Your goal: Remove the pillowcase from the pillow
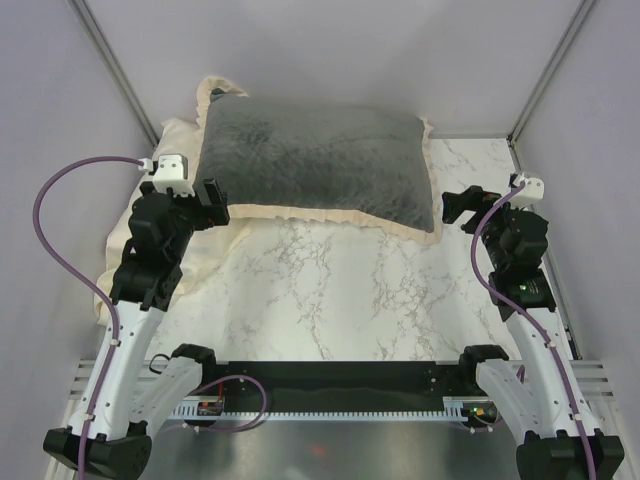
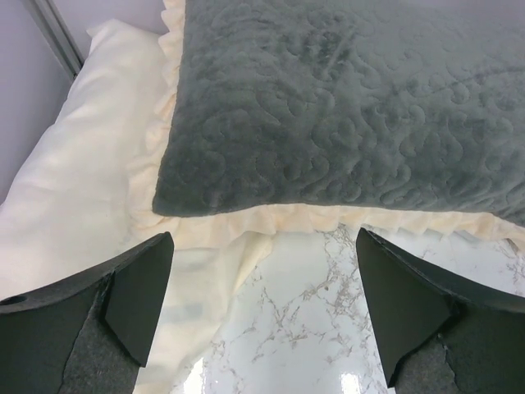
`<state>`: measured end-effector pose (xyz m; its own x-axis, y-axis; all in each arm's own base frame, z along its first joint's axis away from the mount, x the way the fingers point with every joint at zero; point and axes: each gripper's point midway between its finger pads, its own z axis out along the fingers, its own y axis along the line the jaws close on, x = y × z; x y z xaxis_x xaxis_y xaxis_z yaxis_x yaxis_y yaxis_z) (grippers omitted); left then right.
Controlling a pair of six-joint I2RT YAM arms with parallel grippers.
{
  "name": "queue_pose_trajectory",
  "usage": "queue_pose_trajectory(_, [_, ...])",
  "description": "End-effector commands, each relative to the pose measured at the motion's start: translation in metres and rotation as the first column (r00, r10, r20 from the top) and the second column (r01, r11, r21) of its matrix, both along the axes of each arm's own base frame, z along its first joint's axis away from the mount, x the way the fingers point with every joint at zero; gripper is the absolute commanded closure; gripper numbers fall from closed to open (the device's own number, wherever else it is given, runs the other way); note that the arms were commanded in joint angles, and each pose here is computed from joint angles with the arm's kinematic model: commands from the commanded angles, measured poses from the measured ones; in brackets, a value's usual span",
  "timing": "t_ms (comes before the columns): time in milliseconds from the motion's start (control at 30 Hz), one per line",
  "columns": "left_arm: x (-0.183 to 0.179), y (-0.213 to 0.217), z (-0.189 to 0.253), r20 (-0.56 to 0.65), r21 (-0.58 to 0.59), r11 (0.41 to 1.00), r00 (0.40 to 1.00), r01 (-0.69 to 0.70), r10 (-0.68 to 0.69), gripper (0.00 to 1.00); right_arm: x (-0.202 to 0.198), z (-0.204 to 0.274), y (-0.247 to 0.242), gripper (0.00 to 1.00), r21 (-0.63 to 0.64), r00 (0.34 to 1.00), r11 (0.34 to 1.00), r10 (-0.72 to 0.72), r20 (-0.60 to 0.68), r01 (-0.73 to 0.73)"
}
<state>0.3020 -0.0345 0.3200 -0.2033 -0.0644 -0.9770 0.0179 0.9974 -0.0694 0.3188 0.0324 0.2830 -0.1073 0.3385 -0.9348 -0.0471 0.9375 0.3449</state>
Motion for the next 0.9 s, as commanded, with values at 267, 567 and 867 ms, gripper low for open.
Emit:
queue_pose_trajectory(267, [0.002,0.007,0.011,0.038,0.025,0.999,0.999,-0.026,0.025,0.00,0.002,0.007,0.002,0.02,0.013,1.000,1.000,0.011,0.026,-0.012])
queue_pose_trajectory(567, [0.016,0.010,-0.012,-0.038,0.069,0.997,0.998,-0.046,0.049,0.00,0.004,0.000,0.003,0.02,0.007,1.000,1.000,0.012,0.008,-0.012])
queue_pose_trajectory(867, [0.063,0.028,-0.055,-0.181,0.104,0.988,0.975,-0.113,0.130,0.00,0.003,0.003,0.005,0.02,0.008,1.000,1.000,0.025,0.014,-0.026])
